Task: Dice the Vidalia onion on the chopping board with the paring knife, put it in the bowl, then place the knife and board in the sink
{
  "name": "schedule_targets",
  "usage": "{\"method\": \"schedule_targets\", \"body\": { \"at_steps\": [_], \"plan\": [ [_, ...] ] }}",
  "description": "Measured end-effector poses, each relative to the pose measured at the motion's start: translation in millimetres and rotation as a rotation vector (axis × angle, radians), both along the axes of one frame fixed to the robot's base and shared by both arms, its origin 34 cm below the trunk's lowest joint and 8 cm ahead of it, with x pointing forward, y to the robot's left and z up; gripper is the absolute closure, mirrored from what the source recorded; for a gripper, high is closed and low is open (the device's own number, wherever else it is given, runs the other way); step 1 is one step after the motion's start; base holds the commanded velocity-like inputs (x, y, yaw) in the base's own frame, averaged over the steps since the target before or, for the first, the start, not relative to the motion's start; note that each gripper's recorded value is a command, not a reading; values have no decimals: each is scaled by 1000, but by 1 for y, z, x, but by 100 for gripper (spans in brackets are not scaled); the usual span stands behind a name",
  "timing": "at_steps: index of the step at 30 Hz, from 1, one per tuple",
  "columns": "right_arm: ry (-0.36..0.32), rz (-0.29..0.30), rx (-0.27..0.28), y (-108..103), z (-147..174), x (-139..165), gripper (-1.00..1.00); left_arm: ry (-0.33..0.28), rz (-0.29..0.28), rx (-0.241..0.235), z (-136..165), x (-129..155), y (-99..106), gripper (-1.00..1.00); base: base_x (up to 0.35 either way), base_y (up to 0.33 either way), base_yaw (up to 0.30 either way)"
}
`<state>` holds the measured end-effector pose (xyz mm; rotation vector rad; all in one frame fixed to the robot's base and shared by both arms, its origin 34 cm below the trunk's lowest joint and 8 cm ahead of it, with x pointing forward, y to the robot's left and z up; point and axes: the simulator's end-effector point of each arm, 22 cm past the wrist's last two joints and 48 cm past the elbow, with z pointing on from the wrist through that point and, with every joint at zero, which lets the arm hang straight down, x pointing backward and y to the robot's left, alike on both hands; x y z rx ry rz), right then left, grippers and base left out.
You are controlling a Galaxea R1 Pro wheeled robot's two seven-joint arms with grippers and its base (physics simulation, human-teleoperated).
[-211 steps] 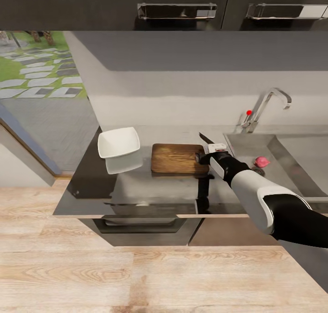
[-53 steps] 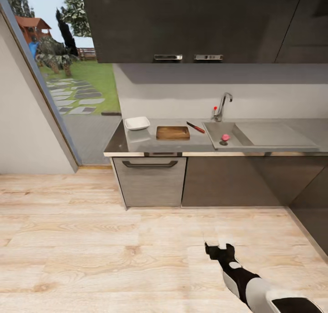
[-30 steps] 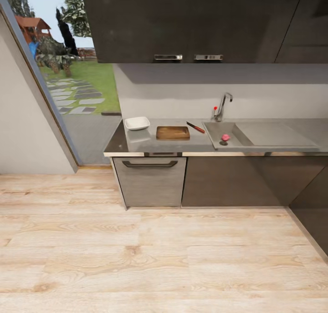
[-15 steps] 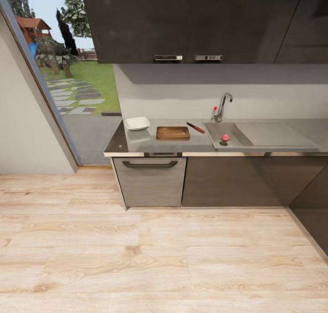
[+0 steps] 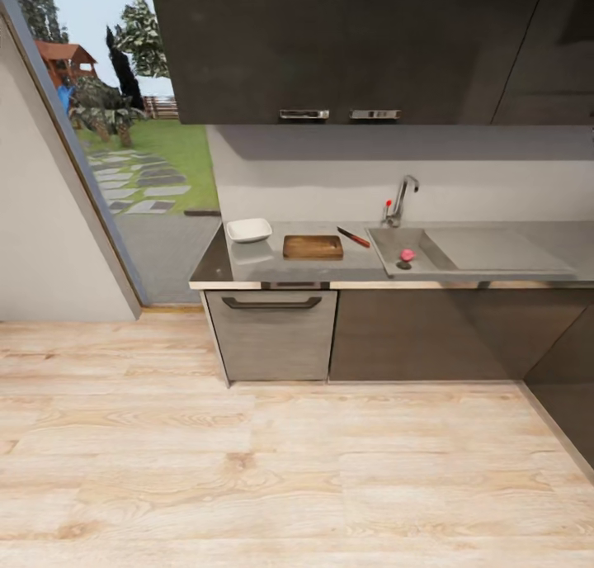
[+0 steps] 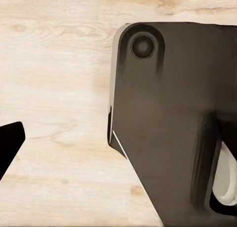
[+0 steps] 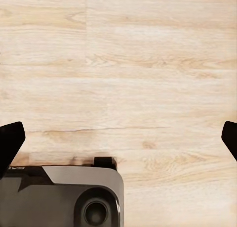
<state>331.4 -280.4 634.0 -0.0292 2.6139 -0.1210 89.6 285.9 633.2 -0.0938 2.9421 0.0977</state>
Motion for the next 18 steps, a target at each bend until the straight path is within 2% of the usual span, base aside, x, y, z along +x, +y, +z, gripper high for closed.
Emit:
{"method": "schedule_targets", "body": {
  "at_steps": [18],
  "plan": [
    [-27,-2,-7,-5,6,10,-100,-22,-1,-1,0,8,0,-100,0,0,0]
  ]
}}
